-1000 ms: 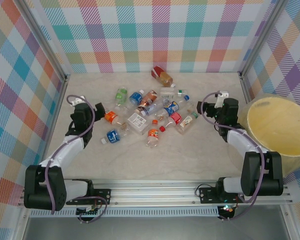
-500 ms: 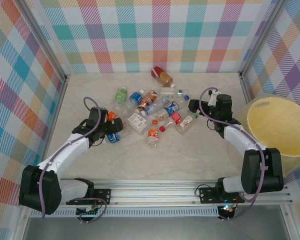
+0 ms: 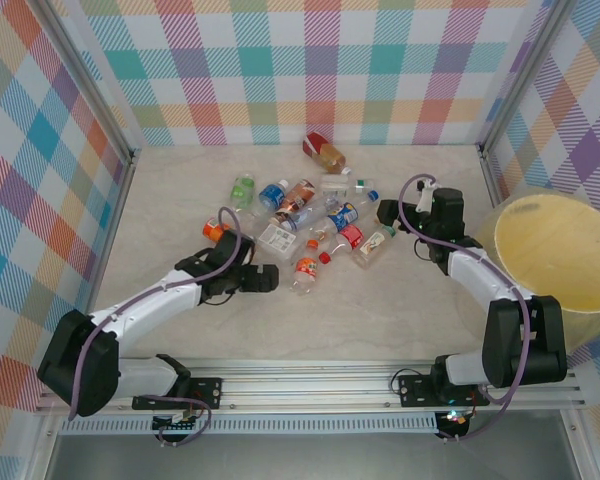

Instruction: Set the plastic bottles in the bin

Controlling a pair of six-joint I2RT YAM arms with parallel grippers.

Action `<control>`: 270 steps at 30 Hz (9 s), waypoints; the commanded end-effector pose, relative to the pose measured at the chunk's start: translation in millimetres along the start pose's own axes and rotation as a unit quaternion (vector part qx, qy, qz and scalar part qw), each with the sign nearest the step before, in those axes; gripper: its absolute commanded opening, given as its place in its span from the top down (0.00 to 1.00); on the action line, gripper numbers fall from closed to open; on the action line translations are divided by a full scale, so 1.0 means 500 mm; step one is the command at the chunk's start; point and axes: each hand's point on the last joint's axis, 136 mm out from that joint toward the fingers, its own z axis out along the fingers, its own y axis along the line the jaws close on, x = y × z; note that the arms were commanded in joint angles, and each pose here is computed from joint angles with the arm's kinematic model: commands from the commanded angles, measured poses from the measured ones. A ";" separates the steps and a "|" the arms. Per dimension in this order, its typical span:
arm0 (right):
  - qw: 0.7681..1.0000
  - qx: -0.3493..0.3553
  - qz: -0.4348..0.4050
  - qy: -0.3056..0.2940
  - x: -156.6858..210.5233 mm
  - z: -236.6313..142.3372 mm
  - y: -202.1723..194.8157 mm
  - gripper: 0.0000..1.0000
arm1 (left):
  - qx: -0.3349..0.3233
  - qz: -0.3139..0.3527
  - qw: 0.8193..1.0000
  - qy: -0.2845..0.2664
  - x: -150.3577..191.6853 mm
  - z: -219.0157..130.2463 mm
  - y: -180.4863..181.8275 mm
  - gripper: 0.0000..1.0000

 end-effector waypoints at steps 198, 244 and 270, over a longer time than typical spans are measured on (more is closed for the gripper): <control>0.983 -0.163 -0.061 -0.058 -0.179 -0.282 0.255 0.00 | -0.158 -0.416 0.889 -0.107 -0.186 0.063 0.190 0.07; 0.989 -0.143 -0.023 -0.012 -0.135 -0.215 0.244 0.00 | -0.128 -0.256 0.948 -0.142 -0.198 0.034 0.206 0.54; 0.907 -0.407 0.036 0.100 -0.102 -0.178 0.486 0.00 | 0.464 0.078 0.864 -0.182 -0.281 -0.291 -0.290 0.57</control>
